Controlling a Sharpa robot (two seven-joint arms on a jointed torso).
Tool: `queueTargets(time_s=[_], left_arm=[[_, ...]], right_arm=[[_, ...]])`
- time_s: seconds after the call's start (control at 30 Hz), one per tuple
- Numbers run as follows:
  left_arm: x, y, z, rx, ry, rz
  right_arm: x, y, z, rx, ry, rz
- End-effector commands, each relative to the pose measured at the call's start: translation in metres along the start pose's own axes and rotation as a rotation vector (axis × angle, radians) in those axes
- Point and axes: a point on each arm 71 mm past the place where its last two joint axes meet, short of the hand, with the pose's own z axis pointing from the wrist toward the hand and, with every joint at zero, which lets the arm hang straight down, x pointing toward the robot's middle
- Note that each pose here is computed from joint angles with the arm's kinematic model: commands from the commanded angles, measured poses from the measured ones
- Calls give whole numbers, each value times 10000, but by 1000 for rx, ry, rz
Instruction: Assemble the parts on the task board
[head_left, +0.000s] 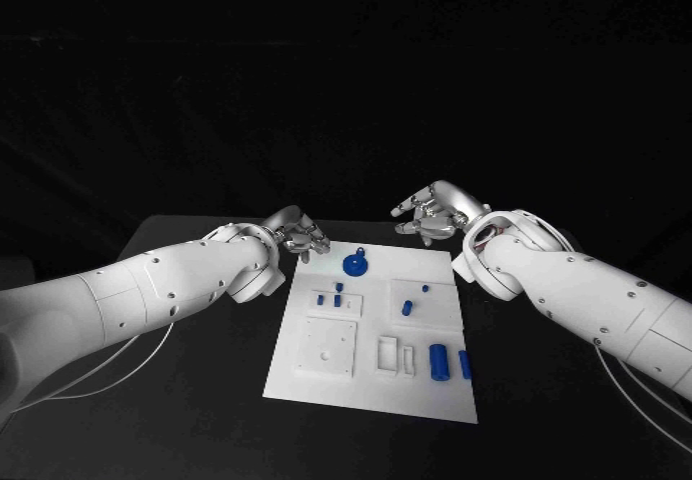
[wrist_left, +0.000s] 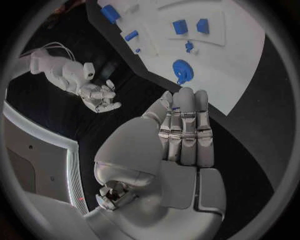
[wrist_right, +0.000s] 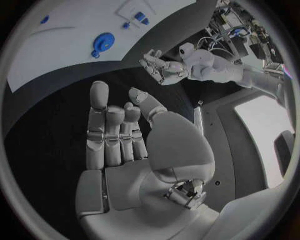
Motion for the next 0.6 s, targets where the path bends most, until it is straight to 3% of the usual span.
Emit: queueTargets(time_s=[0.03,0.2,0.6], left_arm=[[-76,22,-12,-10,-52,-250],[-151,51,-49,-9,-70,-359],[-216,48,-145,4,-90,-455]], right_arm=[[115,56,80,-55,86,-180],[281,112,186,-90,125,-272],[686,193,298,-138,222,-377]])
